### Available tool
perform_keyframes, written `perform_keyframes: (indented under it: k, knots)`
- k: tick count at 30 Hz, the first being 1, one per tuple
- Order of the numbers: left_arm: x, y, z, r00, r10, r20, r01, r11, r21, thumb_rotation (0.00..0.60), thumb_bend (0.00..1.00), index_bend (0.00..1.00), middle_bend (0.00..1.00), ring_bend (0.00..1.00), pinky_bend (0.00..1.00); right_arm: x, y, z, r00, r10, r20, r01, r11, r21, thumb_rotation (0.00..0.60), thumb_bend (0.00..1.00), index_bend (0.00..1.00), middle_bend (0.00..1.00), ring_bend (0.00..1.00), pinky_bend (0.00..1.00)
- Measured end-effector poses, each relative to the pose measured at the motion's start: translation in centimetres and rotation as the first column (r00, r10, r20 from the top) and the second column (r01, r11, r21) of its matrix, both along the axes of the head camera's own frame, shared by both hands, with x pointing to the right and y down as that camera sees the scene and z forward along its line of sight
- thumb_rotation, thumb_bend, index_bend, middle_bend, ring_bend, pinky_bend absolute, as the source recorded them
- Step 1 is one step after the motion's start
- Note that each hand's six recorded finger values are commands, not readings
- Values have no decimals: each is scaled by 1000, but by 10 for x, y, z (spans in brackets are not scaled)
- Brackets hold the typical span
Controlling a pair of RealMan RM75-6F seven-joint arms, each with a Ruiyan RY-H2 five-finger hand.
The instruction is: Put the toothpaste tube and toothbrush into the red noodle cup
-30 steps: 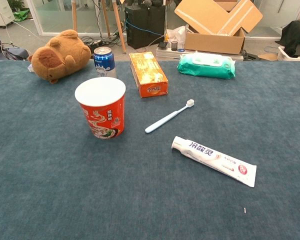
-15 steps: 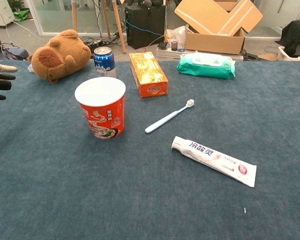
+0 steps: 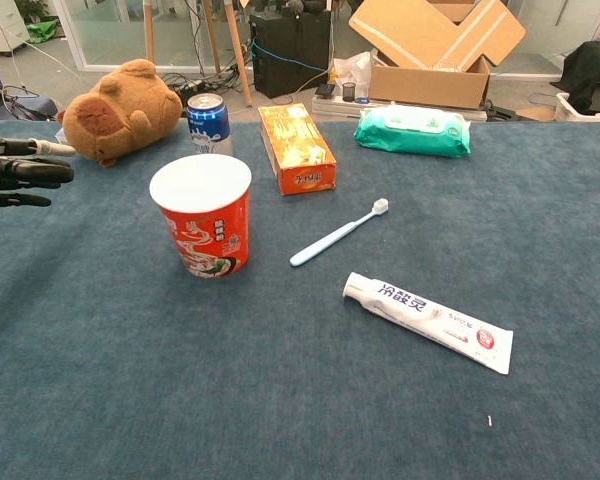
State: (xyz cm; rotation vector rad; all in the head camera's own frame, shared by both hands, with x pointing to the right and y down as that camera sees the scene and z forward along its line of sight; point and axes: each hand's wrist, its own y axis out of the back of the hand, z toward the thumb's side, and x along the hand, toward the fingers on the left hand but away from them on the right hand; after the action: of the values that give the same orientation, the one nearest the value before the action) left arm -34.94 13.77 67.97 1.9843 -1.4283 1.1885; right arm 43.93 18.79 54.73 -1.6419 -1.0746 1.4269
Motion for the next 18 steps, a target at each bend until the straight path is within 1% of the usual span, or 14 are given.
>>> perform_keyframes:
  k: [4, 10, 18]
  knots:
    - [8, -4, 6, 1000, -8, -25, 7, 1000, -21, 600, 0, 0, 0, 0, 3, 1, 0, 1, 1000, 2, 3, -2, 1000, 0, 600, 120, 105, 83, 109, 437]
    - [21, -12, 11, 998, -16, -58, 14, 1000, -28, 600, 0, 0, 0, 0, 3, 1, 1, 2, 1000, 0, 7, 0, 1000, -3, 600, 120, 105, 83, 109, 437]
    - [35, -12, 17, 995, -17, -94, 11, 998, -60, 600, 0, 0, 0, 0, 3, 2, 3, 4, 1000, 4, 9, -4, 1000, -10, 600, 120, 105, 83, 109, 437]
